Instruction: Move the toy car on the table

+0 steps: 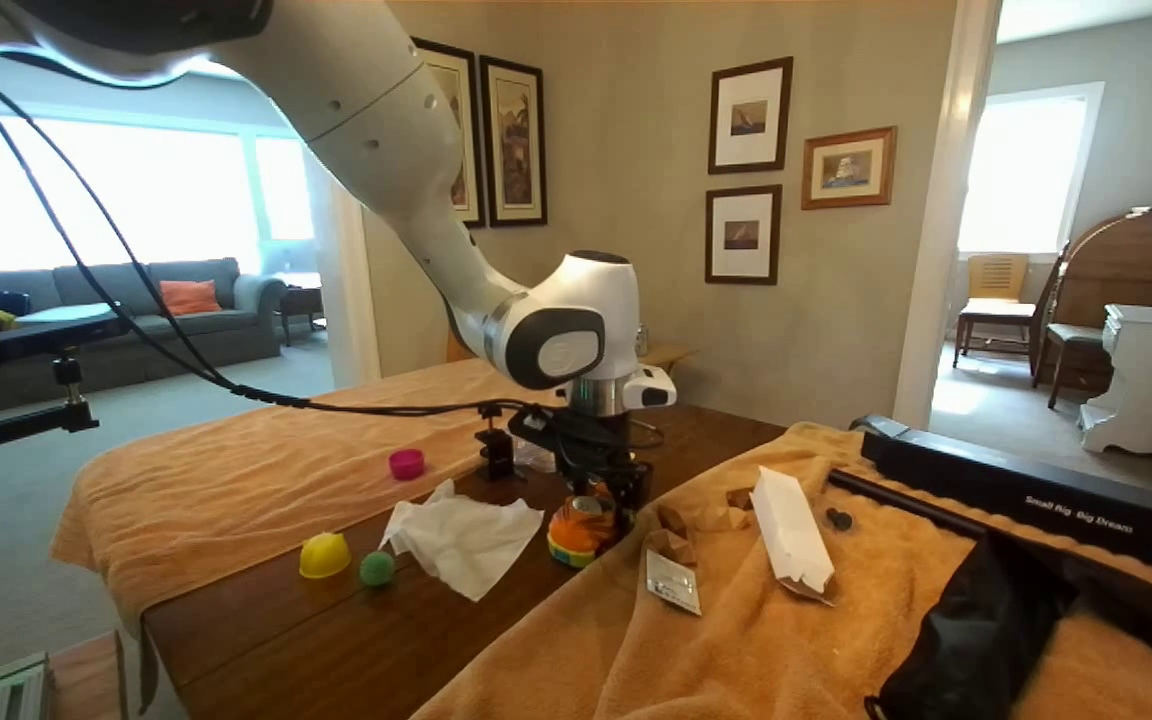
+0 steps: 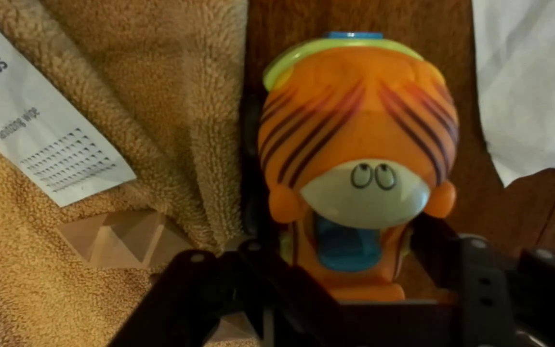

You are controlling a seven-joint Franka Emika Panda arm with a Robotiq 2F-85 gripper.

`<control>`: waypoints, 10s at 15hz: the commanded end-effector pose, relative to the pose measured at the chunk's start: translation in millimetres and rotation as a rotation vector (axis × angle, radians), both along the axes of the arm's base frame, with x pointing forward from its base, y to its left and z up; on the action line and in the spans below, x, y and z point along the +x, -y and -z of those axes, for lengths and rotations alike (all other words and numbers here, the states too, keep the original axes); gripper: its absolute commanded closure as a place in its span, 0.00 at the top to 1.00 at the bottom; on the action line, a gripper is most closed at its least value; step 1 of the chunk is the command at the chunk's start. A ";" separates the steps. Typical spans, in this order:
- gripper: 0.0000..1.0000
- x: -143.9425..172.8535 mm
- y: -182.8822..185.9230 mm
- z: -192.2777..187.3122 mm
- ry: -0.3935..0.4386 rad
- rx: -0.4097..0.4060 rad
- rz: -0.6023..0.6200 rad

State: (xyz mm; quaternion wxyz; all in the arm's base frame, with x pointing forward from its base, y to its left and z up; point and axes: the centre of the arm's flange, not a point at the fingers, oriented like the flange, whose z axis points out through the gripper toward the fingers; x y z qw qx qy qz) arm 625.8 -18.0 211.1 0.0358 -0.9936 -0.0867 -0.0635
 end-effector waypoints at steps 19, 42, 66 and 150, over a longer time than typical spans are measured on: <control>0.45 -55.4 -19.7 28.4 0.007 -0.043 0.022; 0.45 -135.0 -32.2 33.1 -0.002 -0.048 0.029; 0.45 -166.7 -45.1 30.8 -0.036 -0.045 0.023; 0.45 25.8 8.7 20.6 0.178 -0.055 0.059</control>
